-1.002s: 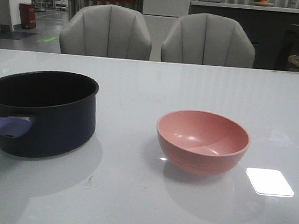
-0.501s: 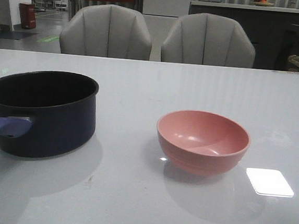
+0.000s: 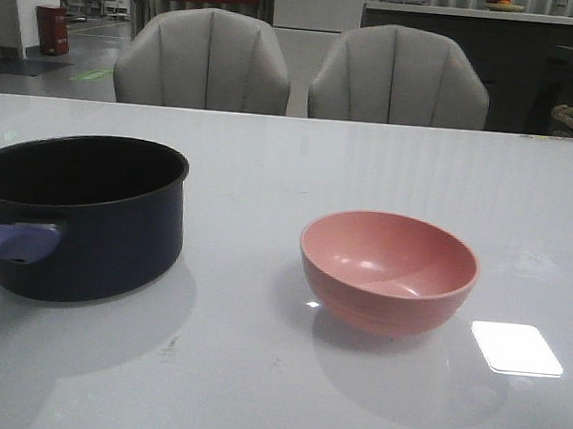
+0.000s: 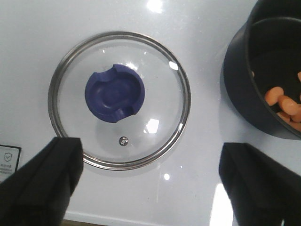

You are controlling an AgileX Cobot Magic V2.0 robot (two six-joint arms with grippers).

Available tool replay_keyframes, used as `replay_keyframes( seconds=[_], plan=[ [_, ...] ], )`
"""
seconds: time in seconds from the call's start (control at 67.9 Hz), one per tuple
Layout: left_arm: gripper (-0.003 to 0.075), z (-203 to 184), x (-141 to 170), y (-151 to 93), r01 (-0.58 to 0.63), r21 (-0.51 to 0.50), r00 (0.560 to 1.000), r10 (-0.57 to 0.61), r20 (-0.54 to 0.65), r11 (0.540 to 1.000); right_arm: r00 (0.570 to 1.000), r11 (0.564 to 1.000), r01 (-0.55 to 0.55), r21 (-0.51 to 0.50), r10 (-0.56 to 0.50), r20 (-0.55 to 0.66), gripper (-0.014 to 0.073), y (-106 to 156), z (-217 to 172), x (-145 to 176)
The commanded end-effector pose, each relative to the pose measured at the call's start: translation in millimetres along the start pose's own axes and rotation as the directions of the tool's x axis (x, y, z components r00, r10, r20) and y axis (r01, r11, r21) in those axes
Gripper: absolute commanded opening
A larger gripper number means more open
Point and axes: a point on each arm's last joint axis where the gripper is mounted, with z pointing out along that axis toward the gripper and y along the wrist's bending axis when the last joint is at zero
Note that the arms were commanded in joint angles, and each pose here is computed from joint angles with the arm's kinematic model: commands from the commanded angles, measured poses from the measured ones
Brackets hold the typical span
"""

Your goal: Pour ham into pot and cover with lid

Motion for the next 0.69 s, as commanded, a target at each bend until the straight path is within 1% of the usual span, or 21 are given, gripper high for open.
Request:
replay_keyframes(
  seconds=[0.0,0.088,0.192,0.251,0.442,0.678],
  plan=[
    [0.0625,2.6,-20.1,6.3,0.032,0.047,0.999,-0.033,0.008,0.998,0.995,1.000,0.009,0.019,-0.010,0.095,0.0144,-0.8,-1.3,-15.8],
    [0.0625,19.6,-25.8,12.8,0.044,0.033,0.997,-0.042,-0.063,0.998,0.995,1.000,0.009,0.019,-0.010,0.095,0.0144,-0.8,-1.3,-15.8],
    [0.0625,42.5,-29.3,14.4,0.043,0.026,0.987,-0.039,-0.156,0.999,0.995,1.000,0.009,0.019,-0.010,0.095,0.0144,-0.8,-1.3,-15.8],
    [0.0625,53.1,-30.1,15.0,0.043,0.021,0.982,-0.038,-0.183,0.999,0.995,1.000,0.009,0.019,-0.010,0.095,0.0144,-0.8,-1.3,-15.8],
    [0.0625,73.5,-30.7,22.0,-0.017,-0.039,0.974,0.008,-0.225,0.999,0.995,1.000,0.009,0.019,-0.010,0.095,0.0144,-0.8,-1.3,-15.8],
    [0.0625,92.4,-38.1,22.0,-0.013,-0.035,0.972,0.004,-0.236,0.999,0.995,1.000,0.009,0.019,-0.010,0.095,0.0144,-0.8,-1.3,-15.8]
  ],
)
